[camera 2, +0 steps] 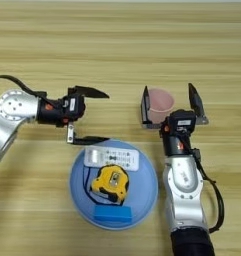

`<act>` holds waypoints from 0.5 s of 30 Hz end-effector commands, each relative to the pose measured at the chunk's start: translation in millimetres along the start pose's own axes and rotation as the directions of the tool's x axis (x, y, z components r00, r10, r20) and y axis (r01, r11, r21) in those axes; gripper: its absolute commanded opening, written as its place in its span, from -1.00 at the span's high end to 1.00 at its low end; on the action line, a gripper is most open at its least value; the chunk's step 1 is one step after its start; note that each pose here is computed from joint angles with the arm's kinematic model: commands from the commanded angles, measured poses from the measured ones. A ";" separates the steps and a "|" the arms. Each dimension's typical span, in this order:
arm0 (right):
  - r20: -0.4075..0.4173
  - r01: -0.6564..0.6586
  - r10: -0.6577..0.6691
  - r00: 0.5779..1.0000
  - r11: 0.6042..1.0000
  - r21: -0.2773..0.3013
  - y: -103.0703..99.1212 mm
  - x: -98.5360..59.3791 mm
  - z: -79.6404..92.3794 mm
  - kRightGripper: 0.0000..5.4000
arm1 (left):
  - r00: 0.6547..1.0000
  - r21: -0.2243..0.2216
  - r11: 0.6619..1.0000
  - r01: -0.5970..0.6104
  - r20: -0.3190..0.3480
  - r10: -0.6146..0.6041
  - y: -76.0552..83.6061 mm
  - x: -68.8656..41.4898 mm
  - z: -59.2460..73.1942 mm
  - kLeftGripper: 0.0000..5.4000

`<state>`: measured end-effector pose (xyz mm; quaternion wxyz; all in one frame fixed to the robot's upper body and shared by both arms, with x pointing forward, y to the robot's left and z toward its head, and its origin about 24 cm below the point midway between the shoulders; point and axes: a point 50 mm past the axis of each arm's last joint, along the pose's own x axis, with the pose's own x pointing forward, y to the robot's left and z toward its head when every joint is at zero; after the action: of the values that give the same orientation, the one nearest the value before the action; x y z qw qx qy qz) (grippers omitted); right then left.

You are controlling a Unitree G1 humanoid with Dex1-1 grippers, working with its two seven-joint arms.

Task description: Move the objects on the table

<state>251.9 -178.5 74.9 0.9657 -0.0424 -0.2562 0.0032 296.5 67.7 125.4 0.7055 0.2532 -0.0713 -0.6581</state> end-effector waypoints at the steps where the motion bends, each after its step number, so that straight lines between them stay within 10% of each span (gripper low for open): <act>1: 0.001 -0.002 0.002 1.000 1.000 -0.004 -2.1 -0.4 0.1 -1.00 | 0.996 -0.002 0.997 -0.075 0.054 0.075 5.2 -11.6 14.3 -0.99; 8: 0.003 -0.002 0.002 1.000 1.000 -0.005 -2.4 -1.4 1.1 -1.00 | 0.943 -0.097 0.955 -0.281 0.155 0.294 8.9 -29.3 23.8 -0.99; 15: 0.005 -0.004 0.004 1.000 1.000 -0.006 -3.5 -2.3 2.7 -1.00 | 0.823 -0.217 0.838 -0.500 0.181 0.538 5.9 -45.2 17.9 -0.99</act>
<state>250.2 -179.5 74.2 0.9660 -0.0426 -0.2549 0.0022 290.5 100.7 153.3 0.8418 0.1162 -0.1572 -0.5031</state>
